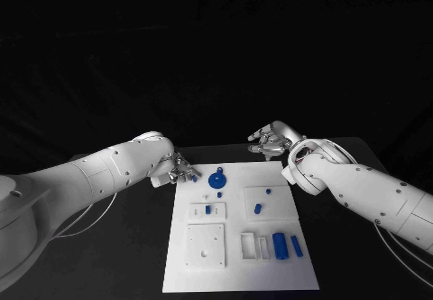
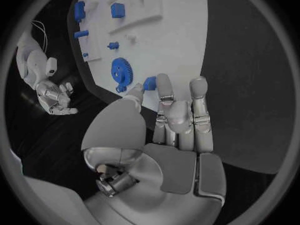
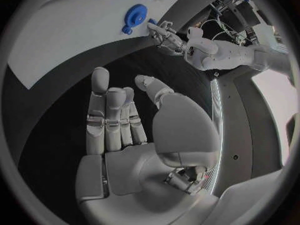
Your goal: Assemble the parts on the task board
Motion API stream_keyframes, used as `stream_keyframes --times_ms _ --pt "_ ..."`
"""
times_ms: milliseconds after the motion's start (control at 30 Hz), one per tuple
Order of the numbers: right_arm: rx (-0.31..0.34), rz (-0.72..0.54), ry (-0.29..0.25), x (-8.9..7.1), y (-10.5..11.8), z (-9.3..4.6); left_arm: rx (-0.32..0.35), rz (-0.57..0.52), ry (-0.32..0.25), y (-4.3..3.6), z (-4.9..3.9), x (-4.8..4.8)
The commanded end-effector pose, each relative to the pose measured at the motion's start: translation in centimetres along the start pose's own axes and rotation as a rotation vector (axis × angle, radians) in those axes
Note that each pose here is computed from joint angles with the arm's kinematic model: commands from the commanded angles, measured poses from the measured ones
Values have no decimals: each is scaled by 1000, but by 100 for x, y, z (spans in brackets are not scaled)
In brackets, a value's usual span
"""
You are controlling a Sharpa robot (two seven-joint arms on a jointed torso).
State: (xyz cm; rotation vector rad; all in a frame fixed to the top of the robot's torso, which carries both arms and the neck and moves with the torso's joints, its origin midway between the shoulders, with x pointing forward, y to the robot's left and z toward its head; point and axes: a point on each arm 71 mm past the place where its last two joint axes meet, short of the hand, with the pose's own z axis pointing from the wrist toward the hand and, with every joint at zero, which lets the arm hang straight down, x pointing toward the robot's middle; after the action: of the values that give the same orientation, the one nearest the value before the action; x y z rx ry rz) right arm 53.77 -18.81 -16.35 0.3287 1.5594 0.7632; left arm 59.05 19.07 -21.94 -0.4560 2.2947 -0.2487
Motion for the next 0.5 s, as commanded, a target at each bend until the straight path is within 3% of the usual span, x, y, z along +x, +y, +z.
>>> stream_keyframes --times_ms 33,500 --pt "-5 -5 0 4 7 3 16 -4 25 -1 -1 17" --pt "-5 -4 2 16 12 13 16 -21 44 43 -12 19"
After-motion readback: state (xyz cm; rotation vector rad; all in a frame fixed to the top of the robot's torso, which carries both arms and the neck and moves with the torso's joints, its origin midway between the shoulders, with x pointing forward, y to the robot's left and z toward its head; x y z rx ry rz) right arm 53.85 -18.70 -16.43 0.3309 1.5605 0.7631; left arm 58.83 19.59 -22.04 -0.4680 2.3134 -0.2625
